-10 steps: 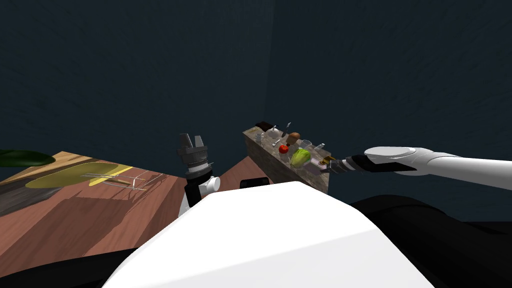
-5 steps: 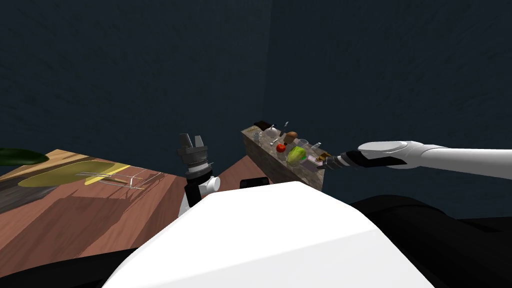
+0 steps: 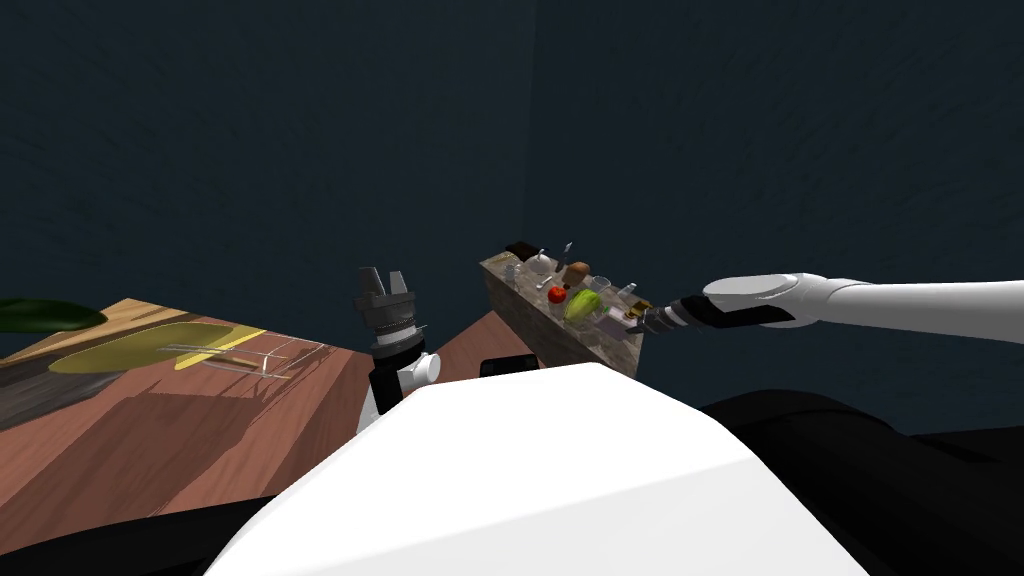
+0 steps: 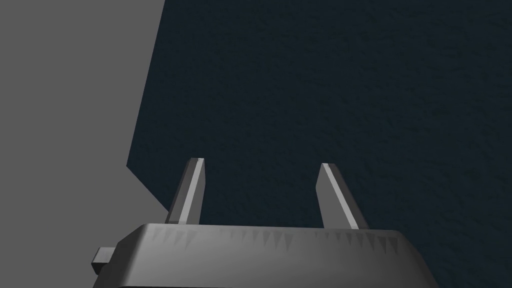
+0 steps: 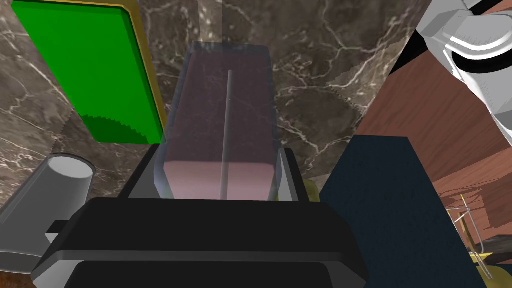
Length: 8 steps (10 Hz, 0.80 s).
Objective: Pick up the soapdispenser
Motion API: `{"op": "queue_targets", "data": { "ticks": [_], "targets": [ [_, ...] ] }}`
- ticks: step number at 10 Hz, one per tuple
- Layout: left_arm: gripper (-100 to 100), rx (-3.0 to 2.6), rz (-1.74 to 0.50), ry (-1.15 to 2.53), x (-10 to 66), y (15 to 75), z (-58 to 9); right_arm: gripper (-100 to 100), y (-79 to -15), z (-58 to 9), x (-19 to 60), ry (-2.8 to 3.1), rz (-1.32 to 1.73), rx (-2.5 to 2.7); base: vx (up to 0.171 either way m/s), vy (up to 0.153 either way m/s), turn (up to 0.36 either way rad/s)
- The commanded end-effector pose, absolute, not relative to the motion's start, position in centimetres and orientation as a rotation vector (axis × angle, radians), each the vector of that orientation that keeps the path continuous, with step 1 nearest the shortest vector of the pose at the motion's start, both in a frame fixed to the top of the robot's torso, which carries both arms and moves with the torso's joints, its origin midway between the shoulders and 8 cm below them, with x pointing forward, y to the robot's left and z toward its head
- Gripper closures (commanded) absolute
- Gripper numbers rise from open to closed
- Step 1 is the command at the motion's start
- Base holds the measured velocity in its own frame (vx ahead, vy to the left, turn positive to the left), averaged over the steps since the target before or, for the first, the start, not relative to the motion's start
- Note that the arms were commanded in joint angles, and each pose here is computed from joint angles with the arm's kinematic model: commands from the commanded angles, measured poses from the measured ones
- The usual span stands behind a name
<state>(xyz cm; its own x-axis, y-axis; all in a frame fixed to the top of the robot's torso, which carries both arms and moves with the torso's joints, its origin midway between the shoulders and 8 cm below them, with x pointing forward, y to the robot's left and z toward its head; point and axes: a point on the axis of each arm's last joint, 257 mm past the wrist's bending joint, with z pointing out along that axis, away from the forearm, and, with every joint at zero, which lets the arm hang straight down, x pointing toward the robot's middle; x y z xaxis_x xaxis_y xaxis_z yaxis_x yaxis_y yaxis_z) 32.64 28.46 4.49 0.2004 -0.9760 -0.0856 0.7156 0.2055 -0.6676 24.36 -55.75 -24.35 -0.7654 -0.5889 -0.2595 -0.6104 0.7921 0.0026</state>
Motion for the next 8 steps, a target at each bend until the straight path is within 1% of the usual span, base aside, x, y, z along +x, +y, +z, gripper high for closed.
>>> {"op": "queue_targets", "data": {
  "ticks": [1, 4, 7, 8],
  "targets": [
    [0, -0.556, -1.270, 0.567, 32.6, 28.5, 4.5, 100, -54.7, -24.2, 24.9, 2.739, 0.125, -0.933, -0.024, -0.045, -0.014],
    [0, -0.556, -1.270, 0.567, 32.6, 28.5, 4.5, 100, -52.8, -23.8, 25.6, 2.747, 0.129, -0.931, -0.048, -0.069, -0.008],
    [0, -0.556, -1.270, 0.567, 32.6, 28.5, 4.5, 100, -52.1, -23.7, 26.0, 2.752, 0.130, -0.930, -0.023, -0.036, -0.006],
    [0, -0.556, -1.270, 0.567, 32.6, 28.5, 4.5, 0, -52.0, -23.7, 26.0, 2.752, 0.131, -0.928, 0.000, 0.000, 0.000]
  ]
}}
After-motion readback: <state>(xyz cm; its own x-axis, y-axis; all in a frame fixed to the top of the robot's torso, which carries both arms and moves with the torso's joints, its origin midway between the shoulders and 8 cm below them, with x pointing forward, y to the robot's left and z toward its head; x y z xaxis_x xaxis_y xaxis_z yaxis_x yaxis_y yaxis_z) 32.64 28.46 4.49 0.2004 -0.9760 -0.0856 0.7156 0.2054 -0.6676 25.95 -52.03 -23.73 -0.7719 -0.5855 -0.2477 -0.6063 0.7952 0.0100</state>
